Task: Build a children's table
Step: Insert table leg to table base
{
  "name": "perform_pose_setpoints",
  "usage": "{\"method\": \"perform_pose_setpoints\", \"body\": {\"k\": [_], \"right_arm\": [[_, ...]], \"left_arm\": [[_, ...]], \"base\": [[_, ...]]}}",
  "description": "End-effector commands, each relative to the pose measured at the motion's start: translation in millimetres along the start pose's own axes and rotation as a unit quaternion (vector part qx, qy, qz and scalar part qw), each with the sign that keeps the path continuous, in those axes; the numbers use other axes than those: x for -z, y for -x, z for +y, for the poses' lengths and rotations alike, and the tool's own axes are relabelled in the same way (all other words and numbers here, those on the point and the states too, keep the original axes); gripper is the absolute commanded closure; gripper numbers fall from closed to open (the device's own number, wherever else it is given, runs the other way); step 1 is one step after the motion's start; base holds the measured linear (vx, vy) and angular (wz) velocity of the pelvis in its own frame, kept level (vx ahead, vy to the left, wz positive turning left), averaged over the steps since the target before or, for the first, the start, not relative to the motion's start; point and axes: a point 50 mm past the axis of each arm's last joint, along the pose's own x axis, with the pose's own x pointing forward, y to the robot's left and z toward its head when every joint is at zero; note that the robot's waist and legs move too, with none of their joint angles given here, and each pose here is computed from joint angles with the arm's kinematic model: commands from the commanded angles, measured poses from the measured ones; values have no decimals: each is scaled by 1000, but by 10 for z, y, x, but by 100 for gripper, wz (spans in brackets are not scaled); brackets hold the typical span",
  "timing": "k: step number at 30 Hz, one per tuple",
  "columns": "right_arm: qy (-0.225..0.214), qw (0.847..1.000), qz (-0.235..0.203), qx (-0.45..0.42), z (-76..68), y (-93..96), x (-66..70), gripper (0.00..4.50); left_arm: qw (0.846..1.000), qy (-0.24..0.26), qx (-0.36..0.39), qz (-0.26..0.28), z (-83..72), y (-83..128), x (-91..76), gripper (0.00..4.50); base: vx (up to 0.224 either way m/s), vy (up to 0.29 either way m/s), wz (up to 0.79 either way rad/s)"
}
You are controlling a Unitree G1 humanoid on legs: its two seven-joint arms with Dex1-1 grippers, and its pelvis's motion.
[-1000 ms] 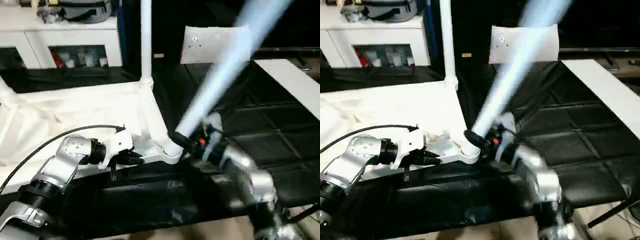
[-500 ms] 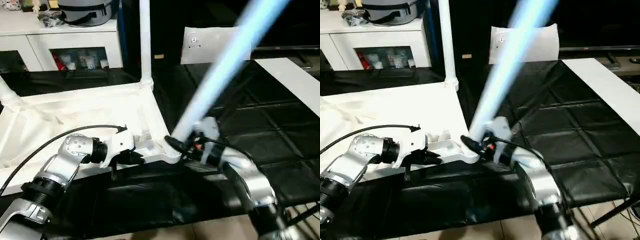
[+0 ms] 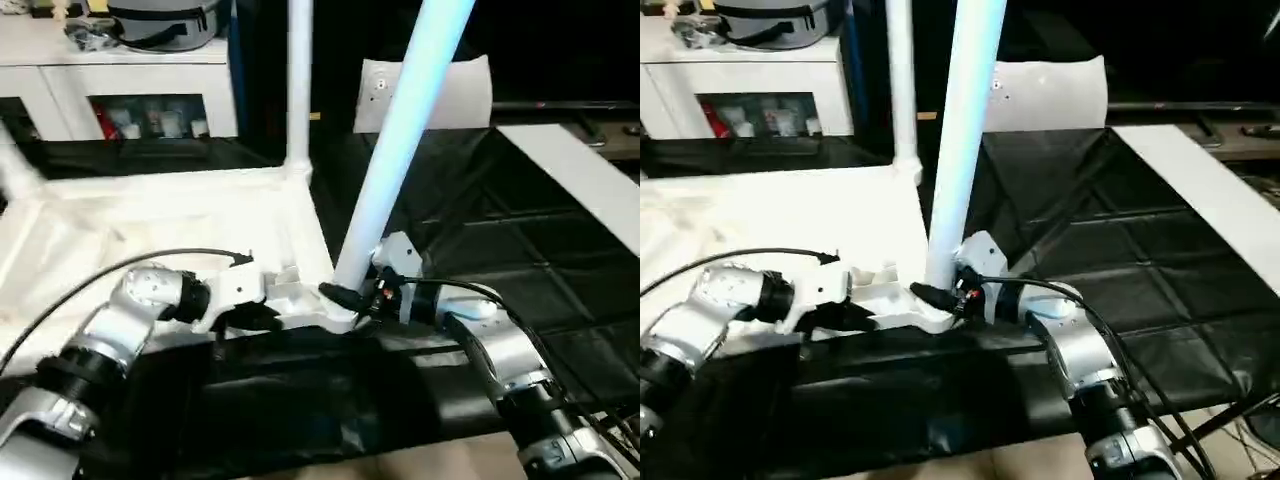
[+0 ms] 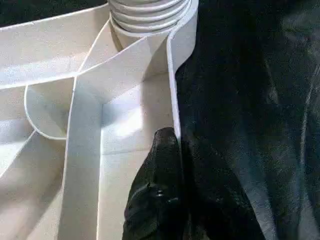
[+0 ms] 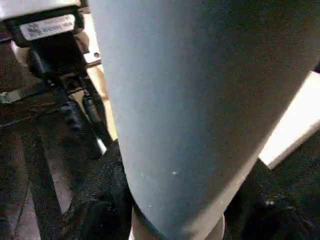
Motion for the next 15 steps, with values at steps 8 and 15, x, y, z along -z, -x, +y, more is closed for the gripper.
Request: {"method": "perform_pose_setpoints", "body": {"k": [8, 15], "right_arm": [[-67, 988, 80, -112, 413, -88, 438, 261], [-65, 992, 79, -71, 347, -128, 437, 261]], "left_arm": [[999, -19, -16, 41, 139, 69, 12, 450], [999, -6, -27, 36, 120, 102, 50, 450]], "base": [[0, 0, 0], [0, 0, 0]]}}
